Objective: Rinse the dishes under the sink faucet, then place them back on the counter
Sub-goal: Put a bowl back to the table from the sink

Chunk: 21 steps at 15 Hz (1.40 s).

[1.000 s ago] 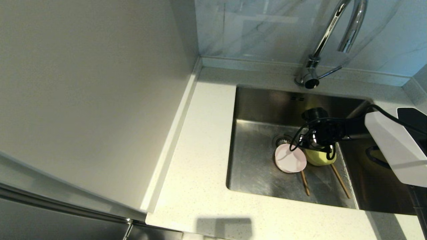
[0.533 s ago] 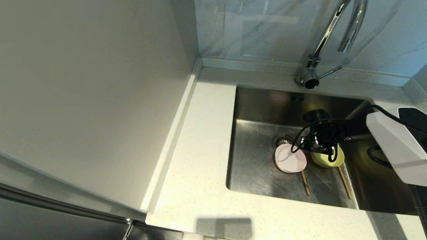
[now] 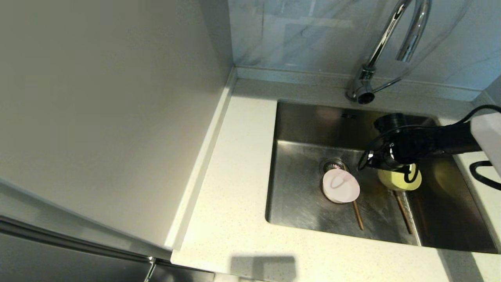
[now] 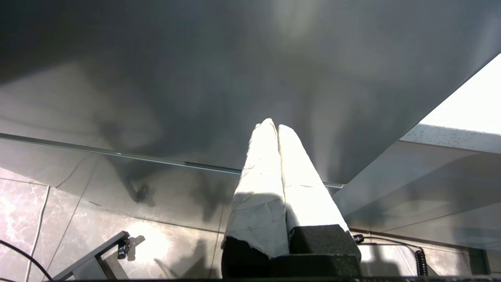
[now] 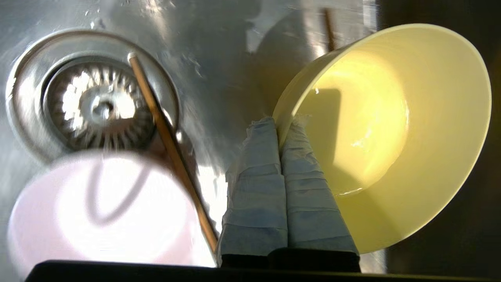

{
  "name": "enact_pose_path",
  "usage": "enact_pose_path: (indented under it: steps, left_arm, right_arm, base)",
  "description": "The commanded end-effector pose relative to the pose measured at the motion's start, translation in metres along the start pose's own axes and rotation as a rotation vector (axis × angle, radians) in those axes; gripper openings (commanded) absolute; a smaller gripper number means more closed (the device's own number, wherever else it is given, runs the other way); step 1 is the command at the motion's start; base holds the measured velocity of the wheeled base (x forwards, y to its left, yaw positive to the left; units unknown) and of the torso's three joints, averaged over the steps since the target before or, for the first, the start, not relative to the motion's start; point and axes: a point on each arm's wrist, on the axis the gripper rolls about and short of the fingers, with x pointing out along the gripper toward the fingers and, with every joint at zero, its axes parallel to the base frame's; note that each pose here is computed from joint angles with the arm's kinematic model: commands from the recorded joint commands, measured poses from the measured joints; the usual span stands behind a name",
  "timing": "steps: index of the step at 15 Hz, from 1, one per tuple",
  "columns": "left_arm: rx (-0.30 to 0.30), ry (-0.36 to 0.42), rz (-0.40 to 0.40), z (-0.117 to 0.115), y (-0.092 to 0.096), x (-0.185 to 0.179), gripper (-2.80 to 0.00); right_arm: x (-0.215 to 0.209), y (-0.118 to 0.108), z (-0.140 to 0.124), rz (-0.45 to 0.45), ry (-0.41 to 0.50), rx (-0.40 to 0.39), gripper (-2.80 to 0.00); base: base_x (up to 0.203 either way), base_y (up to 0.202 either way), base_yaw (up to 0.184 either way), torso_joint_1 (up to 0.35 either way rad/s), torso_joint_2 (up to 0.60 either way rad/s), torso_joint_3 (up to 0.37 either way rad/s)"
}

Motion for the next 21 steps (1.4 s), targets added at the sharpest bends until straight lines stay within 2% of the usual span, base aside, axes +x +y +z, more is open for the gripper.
enact_pose_path:
  steps: [1, 3, 4, 5, 6, 8, 10, 12, 15, 19, 21]
  left_arm:
    - [0.0, -0.003, 0.0, 0.0, 0.0, 0.0, -2.8]
    - [0.0, -0.003, 0.0, 0.0, 0.0, 0.0, -2.8]
    - [0.0, -0.003, 0.0, 0.0, 0.0, 0.0, -2.8]
    - [0.0, -0.003, 0.0, 0.0, 0.0, 0.0, -2.8]
    - [0.0, -0.003, 0.0, 0.0, 0.0, 0.0, -2.8]
    - [0.0, -0.003, 0.0, 0.0, 0.0, 0.0, -2.8]
    - [0.0, -0.003, 0.0, 0.0, 0.0, 0.0, -2.8]
    - [0.0, -0.003, 0.0, 0.0, 0.0, 0.0, -2.8]
    - [0.0, -0.003, 0.0, 0.0, 0.0, 0.0, -2.8]
    - [0.0, -0.003, 0.0, 0.0, 0.0, 0.0, -2.8]
    - [0.0, -0.003, 0.0, 0.0, 0.0, 0.0, -2.8]
  right_arm:
    - [-0.052, -0.017, 0.014, 0.019, -0.062, 0.02, -2.8]
    - [-0.086, -0.031, 0.013, 0.046, -0.082, 0.025, -2.8]
    - [-0.1, -0.036, 0.012, 0.099, -0.077, 0.027, -2.8]
    - [-0.11, -0.039, 0.009, 0.216, -0.046, 0.03, -2.8]
    - [-0.119, -0.04, 0.008, 0.353, -0.007, 0.065, -2.8]
    - [-0.137, -0.038, 0.009, 0.574, 0.08, 0.215, -2.8]
    - [-0.158, -0.027, 0.008, 0.736, 0.177, 0.331, -2.8]
    - [-0.177, -0.017, 0.006, 0.876, 0.297, 0.425, -2.8]
    - [-0.208, -0.009, 0.031, 1.089, 0.521, 0.634, -2.8]
    - [-0.237, -0.007, 0.063, 1.228, 0.812, 0.844, -2.8]
    - [-0.25, -0.01, 0.079, 1.275, 0.924, 0.901, -2.8]
  base:
    - [0.0, 0.0, 0.0, 0.0, 0.0, 0.0]
    - [0.0, 0.0, 0.0, 0.0, 0.0, 0.0]
    - [0.0, 0.0, 0.0, 0.0, 0.0, 0.0]
    - [0.0, 0.0, 0.0, 0.0, 0.0, 0.0]
    - [0.0, 0.0, 0.0, 0.0, 0.0, 0.0]
    - [0.0, 0.0, 0.0, 0.0, 0.0, 0.0]
    - [0.0, 0.0, 0.0, 0.0, 0.0, 0.0]
    - [0.0, 0.0, 0.0, 0.0, 0.0, 0.0]
    - [0.0, 0.0, 0.0, 0.0, 0.0, 0.0]
    - [0.0, 0.0, 0.0, 0.0, 0.0, 0.0]
    - [0.0, 0.0, 0.0, 0.0, 0.0, 0.0]
